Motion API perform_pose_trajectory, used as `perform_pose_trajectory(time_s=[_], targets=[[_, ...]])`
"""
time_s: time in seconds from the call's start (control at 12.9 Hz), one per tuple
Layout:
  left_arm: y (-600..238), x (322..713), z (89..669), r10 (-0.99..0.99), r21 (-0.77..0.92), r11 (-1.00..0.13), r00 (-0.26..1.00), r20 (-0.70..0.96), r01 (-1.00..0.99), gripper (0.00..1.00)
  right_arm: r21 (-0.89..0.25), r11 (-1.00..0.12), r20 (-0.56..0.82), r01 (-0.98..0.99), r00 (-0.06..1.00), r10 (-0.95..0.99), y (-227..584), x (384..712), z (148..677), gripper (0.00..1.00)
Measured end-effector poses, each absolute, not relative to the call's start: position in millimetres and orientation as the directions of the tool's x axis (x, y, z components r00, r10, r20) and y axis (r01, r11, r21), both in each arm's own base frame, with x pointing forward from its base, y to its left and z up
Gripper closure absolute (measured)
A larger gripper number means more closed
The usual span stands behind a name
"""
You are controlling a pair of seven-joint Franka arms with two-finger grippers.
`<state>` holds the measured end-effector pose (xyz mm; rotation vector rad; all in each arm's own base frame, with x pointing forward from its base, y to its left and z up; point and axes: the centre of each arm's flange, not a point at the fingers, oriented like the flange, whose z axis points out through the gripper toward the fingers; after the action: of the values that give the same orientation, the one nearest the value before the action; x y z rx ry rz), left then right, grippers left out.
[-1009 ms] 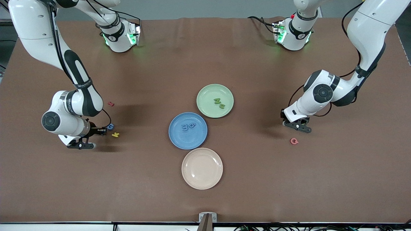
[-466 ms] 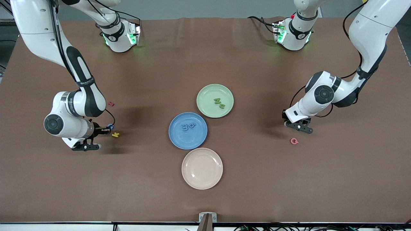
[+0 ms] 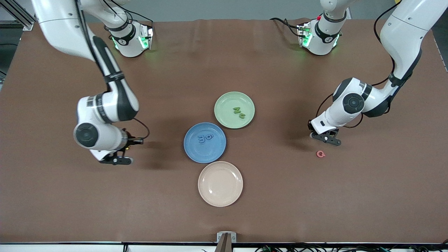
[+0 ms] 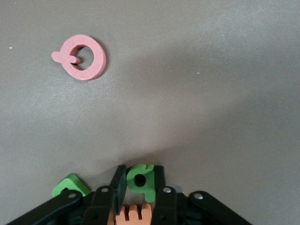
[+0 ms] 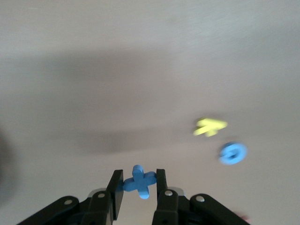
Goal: Sort letters by color into matching plates
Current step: 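Drop the blue plus on the blue plate, green q on the green plate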
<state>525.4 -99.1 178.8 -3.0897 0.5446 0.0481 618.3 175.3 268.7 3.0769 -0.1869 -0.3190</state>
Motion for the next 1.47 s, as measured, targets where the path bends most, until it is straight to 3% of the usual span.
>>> perform_pose_trajectory(time_s=[0.31, 0.62, 1.01, 1.47], targets=[[-96, 539, 189, -0.331, -0.006, -0.944, 0.944, -0.001, -0.331, 0.73, 0.016, -0.963, -0.201, -0.269, 0.943, -0.267, 317, 583, 274, 0.67], [-112, 554, 213, -0.304, -0.013, -0.953, 0.952, 0.042, -0.304, 0.73, -0.012, -0.929, -0.163, -0.37, 0.917, -0.363, 391, 576, 246, 0.67], [-190, 548, 257, -0.197, -0.011, -0.98, 0.98, 0.029, -0.197, 0.73, -0.069, -0.918, -0.107, -0.39, 0.918, -0.382, 433, 583, 217, 0.67], [-298, 495, 267, -0.013, 0.01, -1.0, 1.0, 0.016, -0.013, 0.73, -0.09, -0.921, -0.093, -0.38, 0.923, -0.372, 449, 592, 207, 0.67]])
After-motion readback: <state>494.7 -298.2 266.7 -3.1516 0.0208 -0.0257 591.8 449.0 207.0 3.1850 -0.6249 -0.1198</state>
